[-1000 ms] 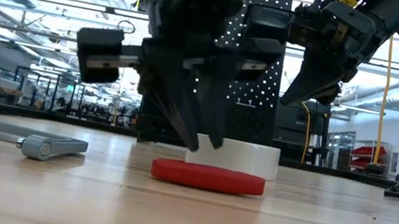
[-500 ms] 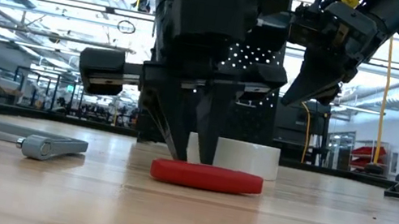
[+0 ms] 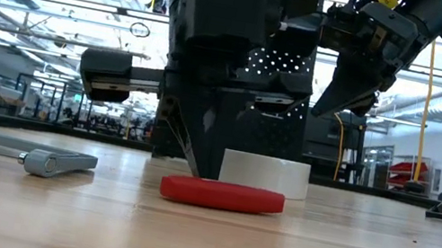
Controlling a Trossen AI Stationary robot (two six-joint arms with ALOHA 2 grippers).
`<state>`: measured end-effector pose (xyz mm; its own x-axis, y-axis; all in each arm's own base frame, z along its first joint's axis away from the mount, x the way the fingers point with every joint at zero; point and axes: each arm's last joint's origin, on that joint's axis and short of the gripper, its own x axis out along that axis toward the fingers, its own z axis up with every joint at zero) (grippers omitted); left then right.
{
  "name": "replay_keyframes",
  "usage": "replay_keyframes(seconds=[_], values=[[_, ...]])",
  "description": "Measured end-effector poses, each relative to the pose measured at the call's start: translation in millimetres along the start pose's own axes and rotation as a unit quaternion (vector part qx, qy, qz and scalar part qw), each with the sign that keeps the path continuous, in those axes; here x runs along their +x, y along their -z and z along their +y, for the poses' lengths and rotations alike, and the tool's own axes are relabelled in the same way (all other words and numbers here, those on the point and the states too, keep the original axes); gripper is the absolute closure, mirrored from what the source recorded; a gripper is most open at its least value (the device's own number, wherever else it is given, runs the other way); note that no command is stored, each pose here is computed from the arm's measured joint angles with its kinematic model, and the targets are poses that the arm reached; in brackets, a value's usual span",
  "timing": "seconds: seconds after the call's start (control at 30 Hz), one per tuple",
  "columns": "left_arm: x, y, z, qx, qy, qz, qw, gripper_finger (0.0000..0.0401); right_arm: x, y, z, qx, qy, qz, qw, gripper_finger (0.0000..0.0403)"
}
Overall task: Hang tools onto peg board
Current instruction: Put the red t handle screwdriver into the left black tool bin
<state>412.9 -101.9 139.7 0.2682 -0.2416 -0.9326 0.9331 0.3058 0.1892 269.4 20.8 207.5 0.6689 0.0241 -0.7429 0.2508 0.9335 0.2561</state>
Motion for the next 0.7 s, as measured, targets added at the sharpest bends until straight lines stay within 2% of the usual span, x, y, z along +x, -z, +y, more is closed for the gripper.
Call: replay_keyframes(seconds=[0.27, 0.57, 0.7], values=[[-4.7, -1.6, 1.9, -0.039, -0.009, 0.006, 0.999, 0.0400, 0.0, 0.0, 0.0, 0.000, 0.000, 0.000, 1.000, 0.0403], [-46.9, -10.9, 5.6, -0.048, -0.049, 0.016, 0.998, 0.0401, 0.0, 0.3, -0.1, -0.002, 0.000, 0.002, 1.000, 0.0403], [-74.3, -14.9, 2.9, -0.089, -0.065, 0.003, 0.994, 0.0401, 0.0, 1.0, -0.5, -0.013, 0.001, 0.006, 1.000, 0.0403]])
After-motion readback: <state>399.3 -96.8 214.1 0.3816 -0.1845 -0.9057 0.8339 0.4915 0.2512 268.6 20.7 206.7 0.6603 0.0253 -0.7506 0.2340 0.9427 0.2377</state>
